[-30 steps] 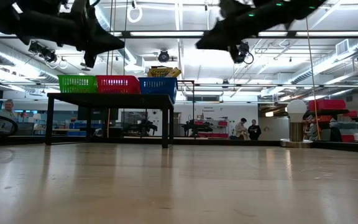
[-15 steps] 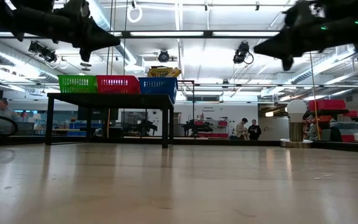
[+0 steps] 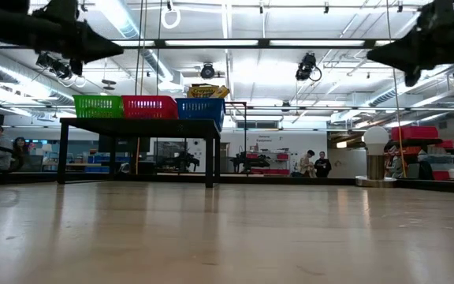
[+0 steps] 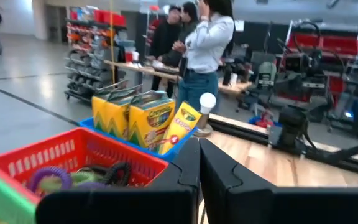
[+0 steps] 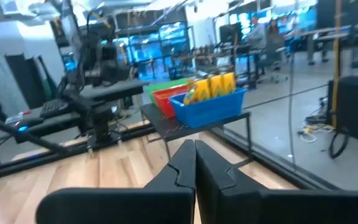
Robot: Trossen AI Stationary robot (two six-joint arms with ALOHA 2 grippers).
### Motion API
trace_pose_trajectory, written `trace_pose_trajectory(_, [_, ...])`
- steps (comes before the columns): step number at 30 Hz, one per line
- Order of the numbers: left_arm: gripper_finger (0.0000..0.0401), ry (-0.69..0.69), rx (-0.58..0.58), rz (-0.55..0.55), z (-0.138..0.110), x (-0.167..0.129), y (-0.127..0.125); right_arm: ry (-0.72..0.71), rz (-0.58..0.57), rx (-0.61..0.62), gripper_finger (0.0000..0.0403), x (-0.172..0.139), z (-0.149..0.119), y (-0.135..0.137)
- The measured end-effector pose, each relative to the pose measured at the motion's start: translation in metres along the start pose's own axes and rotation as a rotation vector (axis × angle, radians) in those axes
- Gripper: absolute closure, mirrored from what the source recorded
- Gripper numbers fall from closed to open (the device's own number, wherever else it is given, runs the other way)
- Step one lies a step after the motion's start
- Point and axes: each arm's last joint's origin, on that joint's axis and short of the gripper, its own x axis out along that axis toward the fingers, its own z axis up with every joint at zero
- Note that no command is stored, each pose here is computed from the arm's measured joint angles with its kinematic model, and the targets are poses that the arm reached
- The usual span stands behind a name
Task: Pick & Place Office Desk Supplies
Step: Return to Home Position
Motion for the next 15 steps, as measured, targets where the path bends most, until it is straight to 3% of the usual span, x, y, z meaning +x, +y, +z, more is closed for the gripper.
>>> trace_pose_trajectory(10, [0.0397, -0.172, -0.110, -0.004, -0.064, -0.011, 0.009, -0.015, -0.033, 0.001, 0.0403, -0.009, -0.002, -0.002])
trace_pose_trajectory(15, [0.0397, -0.107, -0.082, -0.008, -0.074, -0.007, 0.008, -0.030, -0.026, 0.022, 0.0403, -0.002, -0.013, -0.005])
